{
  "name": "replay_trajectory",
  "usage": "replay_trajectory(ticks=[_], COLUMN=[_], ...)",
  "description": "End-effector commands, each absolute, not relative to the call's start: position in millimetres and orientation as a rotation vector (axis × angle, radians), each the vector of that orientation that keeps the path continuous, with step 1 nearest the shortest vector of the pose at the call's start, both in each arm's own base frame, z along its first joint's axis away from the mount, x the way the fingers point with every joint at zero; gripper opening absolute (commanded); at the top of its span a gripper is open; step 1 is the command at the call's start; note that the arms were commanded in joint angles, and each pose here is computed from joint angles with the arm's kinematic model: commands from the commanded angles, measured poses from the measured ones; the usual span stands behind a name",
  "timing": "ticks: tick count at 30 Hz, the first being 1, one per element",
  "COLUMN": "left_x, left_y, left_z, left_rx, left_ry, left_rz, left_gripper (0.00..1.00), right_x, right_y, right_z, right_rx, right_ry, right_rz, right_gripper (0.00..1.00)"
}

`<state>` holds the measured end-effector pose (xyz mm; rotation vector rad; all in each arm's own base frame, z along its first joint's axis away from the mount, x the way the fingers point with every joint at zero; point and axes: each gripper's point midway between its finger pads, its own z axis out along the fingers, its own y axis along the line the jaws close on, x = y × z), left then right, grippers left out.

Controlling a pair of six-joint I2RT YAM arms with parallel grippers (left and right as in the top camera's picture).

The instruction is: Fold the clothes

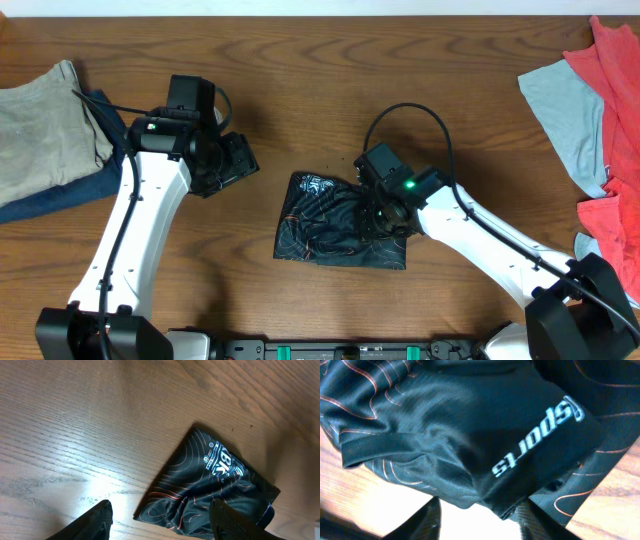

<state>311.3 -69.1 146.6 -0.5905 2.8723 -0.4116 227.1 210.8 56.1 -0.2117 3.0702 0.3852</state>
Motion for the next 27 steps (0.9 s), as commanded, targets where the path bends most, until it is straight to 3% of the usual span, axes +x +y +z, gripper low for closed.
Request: replay_trajectory(ticks=[1,10,11,13,14,27], left_x=[307,307,307,307,307,306], left_y=[-67,-67,-67,-67,-67,-67], left_z=[141,141,141,141,141,141], left_rx=[-0.589,-0.59,-0.591,-0.59,-0.59,-0.592], left_ry=[2.894,2.896,2.896,2.896,2.896,2.899], left_rz=[-0.394,-0.394,-0.393,-0.393,-0.393,-0.392], left_gripper=[0.64,0.64,0.64,0.64,0.64,0.64], right_x=[226,223,223,225,226,266], right_y=[206,204,203,202,202,140], right_z=[50,39,36,32,31,74], right_rx=[-0.145,-0.144,-0.143,-0.142,-0.138,-0.006], right_ry=[3.08,3.107,3.114,3.117,3.114,3.038], right_rz=[0.325,0.271,0.257,0.241,0.244,0.23], right_gripper=[0.42,0.4,0.35,0.08,0.01,0.01])
